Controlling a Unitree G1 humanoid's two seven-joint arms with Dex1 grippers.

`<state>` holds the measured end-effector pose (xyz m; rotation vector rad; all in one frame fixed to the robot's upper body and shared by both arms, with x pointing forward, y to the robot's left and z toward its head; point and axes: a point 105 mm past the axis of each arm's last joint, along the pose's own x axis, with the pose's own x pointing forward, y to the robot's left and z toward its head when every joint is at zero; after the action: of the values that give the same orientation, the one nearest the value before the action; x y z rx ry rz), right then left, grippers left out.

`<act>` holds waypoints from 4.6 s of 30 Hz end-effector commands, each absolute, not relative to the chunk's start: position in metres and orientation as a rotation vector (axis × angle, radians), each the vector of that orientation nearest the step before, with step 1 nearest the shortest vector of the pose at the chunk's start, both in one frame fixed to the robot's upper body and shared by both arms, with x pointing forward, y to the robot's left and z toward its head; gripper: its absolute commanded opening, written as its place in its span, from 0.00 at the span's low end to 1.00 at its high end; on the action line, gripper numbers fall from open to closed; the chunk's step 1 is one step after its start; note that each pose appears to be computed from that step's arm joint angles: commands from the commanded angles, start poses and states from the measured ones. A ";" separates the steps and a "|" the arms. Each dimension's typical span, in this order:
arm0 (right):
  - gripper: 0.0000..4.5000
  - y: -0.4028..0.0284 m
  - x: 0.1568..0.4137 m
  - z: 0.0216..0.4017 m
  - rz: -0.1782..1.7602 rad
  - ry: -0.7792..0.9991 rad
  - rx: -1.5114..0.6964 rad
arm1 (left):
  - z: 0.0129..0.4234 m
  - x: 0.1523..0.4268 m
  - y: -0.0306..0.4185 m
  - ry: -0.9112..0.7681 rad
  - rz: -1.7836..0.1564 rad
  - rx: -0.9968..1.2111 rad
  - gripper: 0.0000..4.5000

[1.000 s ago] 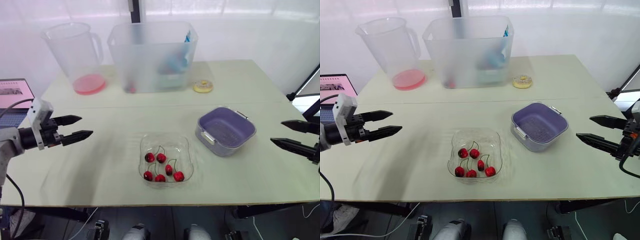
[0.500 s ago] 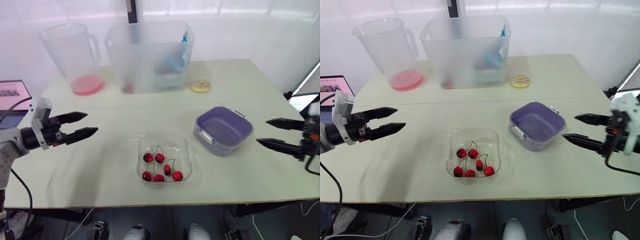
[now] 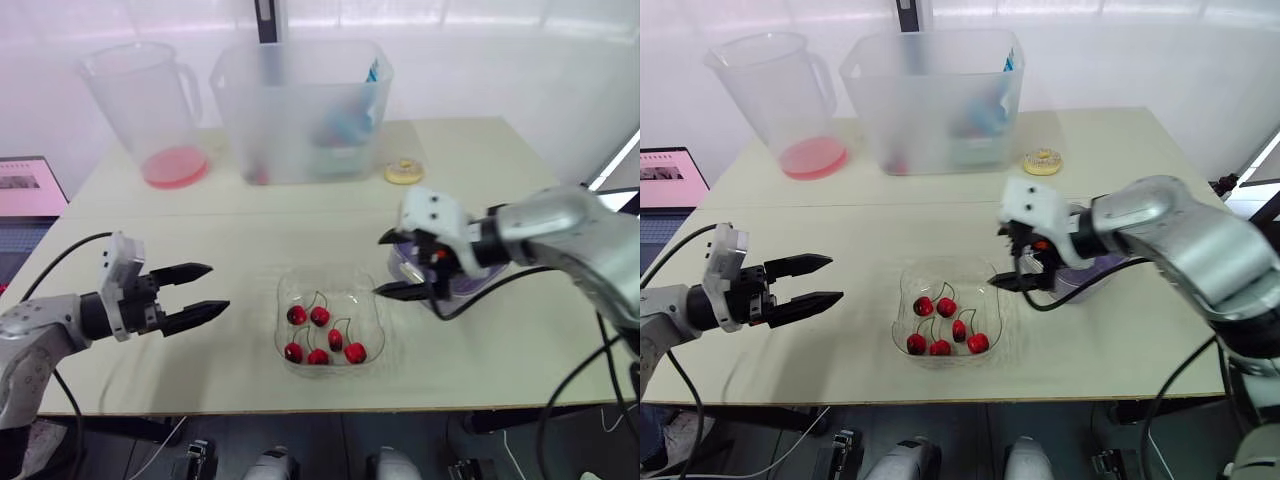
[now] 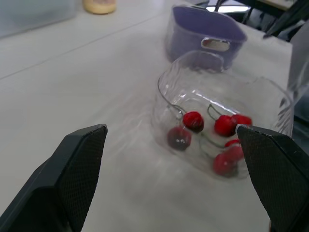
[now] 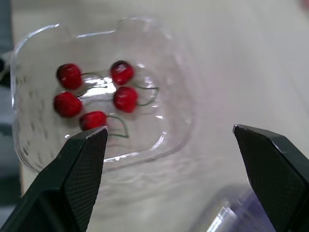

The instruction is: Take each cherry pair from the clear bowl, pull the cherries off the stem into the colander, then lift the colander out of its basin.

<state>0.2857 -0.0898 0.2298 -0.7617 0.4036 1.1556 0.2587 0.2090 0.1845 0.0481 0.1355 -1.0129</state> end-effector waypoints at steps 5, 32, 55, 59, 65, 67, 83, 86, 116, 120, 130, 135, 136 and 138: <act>0.99 -0.035 0.292 0.198 1.105 0.527 -0.855 | 0.186 0.253 0.206 0.156 -1.032 0.116 1.00; 0.60 -0.003 0.298 0.138 1.134 0.602 -0.791 | 0.196 0.245 0.206 0.153 -1.029 0.116 1.00; 0.35 -0.008 0.294 0.211 1.240 0.100 -1.090 | 0.228 0.254 0.190 0.077 -1.096 -0.046 1.00; 0.35 -0.011 0.288 0.238 1.232 -0.251 -1.295 | 0.233 0.279 0.190 0.045 -0.986 -0.070 1.00; 0.35 -0.023 0.305 0.262 1.045 -0.531 -1.550 | 0.257 0.298 0.170 -0.056 -0.977 -0.163 1.00; 0.35 -0.022 0.307 0.265 1.021 -0.568 -1.538 | 0.262 0.298 0.158 -0.042 -1.024 -0.241 1.00; 0.35 -0.019 0.305 0.268 0.975 -0.651 -1.527 | 0.271 0.305 0.103 0.032 -1.104 -0.412 1.00; 0.34 -0.017 0.303 0.270 0.976 -0.661 -1.518 | 0.269 0.306 0.107 0.035 -1.091 -0.441 0.81; 0.34 -0.012 0.294 0.275 1.015 -0.678 -1.496 | 0.268 0.315 0.109 0.011 -1.050 -0.513 0.01; 0.34 -0.014 0.294 0.274 1.032 -0.647 -1.479 | 0.267 0.317 0.112 0.011 -1.045 -0.517 0.01; 0.99 -0.039 0.287 0.283 1.084 -0.567 -1.424 | 0.269 0.321 0.117 0.010 -1.034 -0.496 0.00; 0.99 -0.070 0.300 0.313 0.925 -0.434 -0.760 | 0.277 0.305 0.111 -0.039 -1.132 -0.422 0.00; 0.99 -0.078 0.304 0.316 0.900 -0.394 -0.567 | 0.278 0.297 0.108 -0.048 -1.174 -0.399 0.00; 0.99 -0.075 0.286 0.308 1.220 -0.217 -0.193 | 0.275 0.287 0.104 -0.046 -1.227 -0.369 0.00</act>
<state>0.3056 -0.0732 0.3027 -0.4358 -0.3061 1.0156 0.2984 0.1048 0.2674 -0.4048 0.0016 -1.1755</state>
